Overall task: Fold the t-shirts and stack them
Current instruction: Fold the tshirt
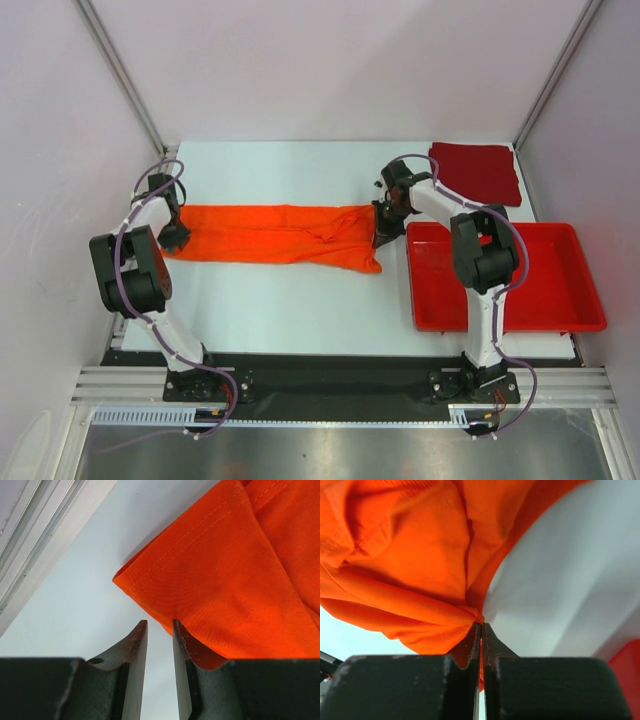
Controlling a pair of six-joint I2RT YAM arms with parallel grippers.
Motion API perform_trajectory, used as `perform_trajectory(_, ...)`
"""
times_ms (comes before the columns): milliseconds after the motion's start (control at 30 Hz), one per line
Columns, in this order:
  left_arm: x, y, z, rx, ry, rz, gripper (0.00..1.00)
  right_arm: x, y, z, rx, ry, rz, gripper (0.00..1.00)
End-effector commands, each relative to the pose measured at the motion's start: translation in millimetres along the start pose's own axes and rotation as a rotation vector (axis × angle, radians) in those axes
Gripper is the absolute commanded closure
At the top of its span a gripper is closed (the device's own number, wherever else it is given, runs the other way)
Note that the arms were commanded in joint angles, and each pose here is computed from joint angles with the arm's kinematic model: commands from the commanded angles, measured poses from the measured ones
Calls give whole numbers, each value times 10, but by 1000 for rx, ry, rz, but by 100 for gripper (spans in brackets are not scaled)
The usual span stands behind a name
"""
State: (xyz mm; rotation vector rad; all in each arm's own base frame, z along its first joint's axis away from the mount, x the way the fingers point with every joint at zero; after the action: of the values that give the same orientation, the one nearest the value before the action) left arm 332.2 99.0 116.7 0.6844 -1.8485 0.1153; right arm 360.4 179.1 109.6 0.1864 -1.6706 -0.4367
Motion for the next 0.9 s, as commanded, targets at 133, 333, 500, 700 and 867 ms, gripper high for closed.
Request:
perform_trajectory(133, 4, 20, -105, 4, -25, -19, 68, 340, 160, -159, 42, -73, 6, 68)
perform_trajectory(333, -11, 5, -121, -2, -30, -14, 69, 669, 106, 219, 43, -48, 15, 47)
perform_trajectory(500, -18, 9, -154, -9, -34, -12, 69, 663, 136, 592, 118, -7, -42, 53)
perform_trajectory(700, -35, 2, -172, -19, -31, -11, 69, 512, 101, 696, -27, -11, -48, 77)
perform_trajectory(867, -61, 3, -184, -28, -30, -15, 68, 525, 77, 709, -207, -33, -76, 63)
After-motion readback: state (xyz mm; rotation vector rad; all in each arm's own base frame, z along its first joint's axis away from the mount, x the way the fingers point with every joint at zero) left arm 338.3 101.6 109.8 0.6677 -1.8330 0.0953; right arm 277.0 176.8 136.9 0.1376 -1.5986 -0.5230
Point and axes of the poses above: each gripper's point midway between its finger pads, its own x axis back along the fingers, its own y axis along the line the jaws close on, z = x × y, the point moved 8 cm from there along x, back along the fingers, and after that the axes turned 15 degrees about -x, right-handed, at the moved point
